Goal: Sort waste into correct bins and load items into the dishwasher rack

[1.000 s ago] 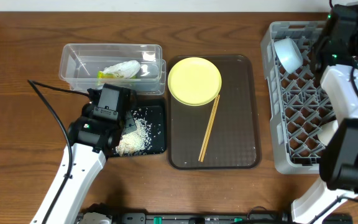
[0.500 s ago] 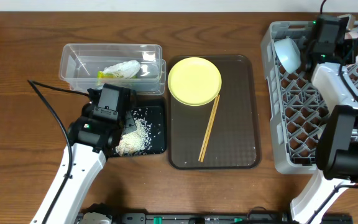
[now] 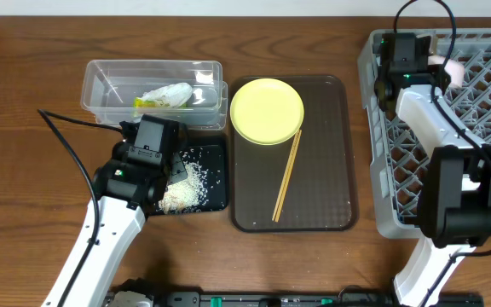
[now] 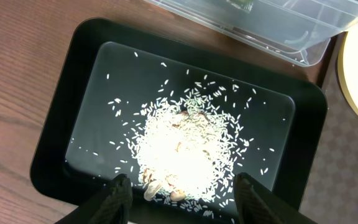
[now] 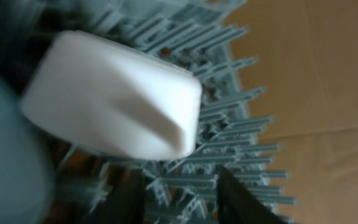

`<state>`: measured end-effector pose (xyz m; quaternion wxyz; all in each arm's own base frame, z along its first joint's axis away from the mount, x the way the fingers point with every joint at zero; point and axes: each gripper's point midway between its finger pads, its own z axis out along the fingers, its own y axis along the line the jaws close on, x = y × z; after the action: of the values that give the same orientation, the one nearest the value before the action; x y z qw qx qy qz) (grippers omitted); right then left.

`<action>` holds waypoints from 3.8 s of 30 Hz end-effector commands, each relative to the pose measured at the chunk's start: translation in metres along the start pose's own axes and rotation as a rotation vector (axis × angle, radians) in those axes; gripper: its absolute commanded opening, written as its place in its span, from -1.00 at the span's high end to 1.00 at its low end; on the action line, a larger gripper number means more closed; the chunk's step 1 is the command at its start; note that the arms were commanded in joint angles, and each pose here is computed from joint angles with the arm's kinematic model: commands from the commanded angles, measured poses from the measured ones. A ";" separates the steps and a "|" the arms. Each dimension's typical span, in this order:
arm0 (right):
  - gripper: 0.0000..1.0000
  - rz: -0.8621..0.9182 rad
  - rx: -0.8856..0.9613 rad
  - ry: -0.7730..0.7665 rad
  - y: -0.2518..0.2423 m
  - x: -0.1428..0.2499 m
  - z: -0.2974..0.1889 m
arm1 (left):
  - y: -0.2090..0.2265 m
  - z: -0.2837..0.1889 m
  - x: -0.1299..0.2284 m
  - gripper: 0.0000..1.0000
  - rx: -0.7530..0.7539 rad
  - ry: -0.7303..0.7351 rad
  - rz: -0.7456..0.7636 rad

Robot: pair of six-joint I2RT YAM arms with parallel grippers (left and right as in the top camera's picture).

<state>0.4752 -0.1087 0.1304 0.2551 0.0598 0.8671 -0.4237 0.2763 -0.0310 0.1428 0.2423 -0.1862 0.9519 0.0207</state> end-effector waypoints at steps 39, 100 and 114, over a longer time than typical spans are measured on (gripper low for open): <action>0.06 0.048 -1.052 0.090 0.206 0.161 -0.240 | 0.003 0.000 -0.004 -0.21 -0.018 -0.012 -0.021; 0.98 0.108 -0.937 0.177 0.165 0.154 -0.185 | 0.004 0.000 -0.003 -0.21 -0.020 -0.009 -0.020; 0.98 0.080 -0.883 0.033 0.035 0.083 -0.145 | 0.004 0.000 -0.003 -0.21 -0.020 -0.009 -0.020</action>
<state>0.3611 0.0299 0.1466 0.2770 0.0131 0.9607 0.0141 0.2755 -0.0308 0.1424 0.2407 -0.1877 0.9520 0.0211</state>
